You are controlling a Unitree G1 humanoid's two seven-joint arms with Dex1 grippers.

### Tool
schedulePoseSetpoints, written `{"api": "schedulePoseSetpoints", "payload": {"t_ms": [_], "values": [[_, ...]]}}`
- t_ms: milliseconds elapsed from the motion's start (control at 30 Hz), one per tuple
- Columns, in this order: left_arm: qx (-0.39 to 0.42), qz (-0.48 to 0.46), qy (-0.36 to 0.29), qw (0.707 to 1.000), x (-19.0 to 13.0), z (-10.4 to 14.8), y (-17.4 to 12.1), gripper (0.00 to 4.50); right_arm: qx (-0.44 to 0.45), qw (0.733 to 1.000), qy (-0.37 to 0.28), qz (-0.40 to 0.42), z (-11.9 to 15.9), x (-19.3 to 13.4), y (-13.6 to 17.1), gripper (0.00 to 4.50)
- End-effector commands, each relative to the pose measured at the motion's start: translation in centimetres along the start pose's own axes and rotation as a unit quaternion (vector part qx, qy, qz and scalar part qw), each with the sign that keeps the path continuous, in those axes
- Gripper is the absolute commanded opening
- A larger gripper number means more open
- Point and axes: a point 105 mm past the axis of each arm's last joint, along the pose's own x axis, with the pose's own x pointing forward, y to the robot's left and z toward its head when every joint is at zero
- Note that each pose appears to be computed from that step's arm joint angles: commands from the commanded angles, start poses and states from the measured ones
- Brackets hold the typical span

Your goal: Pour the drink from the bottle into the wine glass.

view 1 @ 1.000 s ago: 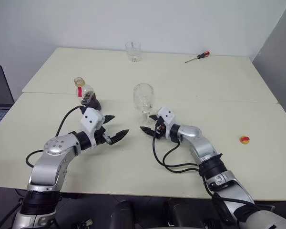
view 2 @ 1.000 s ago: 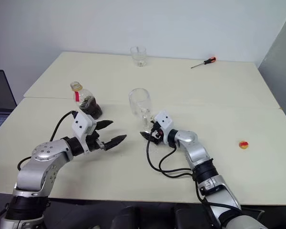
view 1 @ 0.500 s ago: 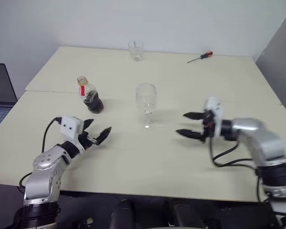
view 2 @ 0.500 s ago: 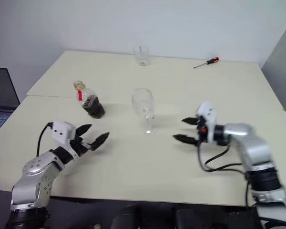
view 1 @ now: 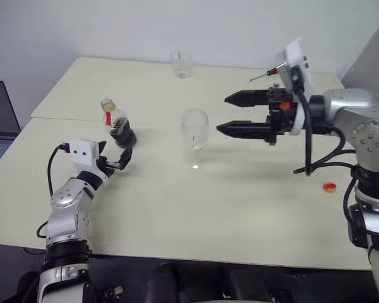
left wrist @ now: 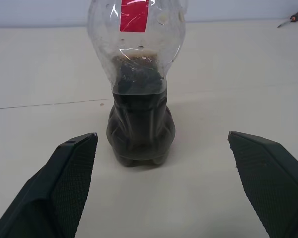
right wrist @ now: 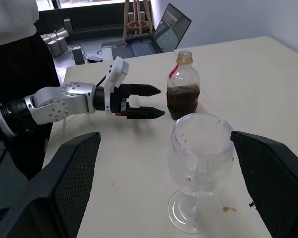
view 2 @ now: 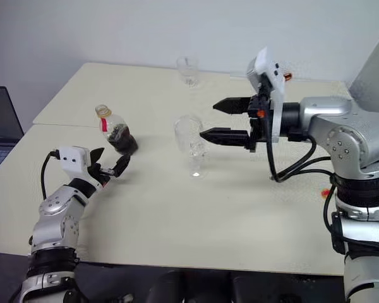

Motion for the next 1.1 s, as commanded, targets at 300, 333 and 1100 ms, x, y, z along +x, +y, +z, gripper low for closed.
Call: {"api": "schedulePoseSetpoints", "payload": {"t_ms": [300,333,1100], "values": [[0.030,-0.021,-0.026,0.999,2.7,2.6,0.2,4.50,-0.035,0.999,-0.002,-0.002,1.1,0.0,0.6,4.48],[0.032,-0.024,-0.027,0.999,3.0,2.8,0.2,4.50,-0.035,0.999,-0.002,-0.003,1.1,0.0,0.6,4.48],[0.046,-0.014,-0.023,0.999,6.3,3.3,1.3,3.03,-0.037,0.998,-0.011,-0.045,1.0,-0.5,0.6,4.50]]}}
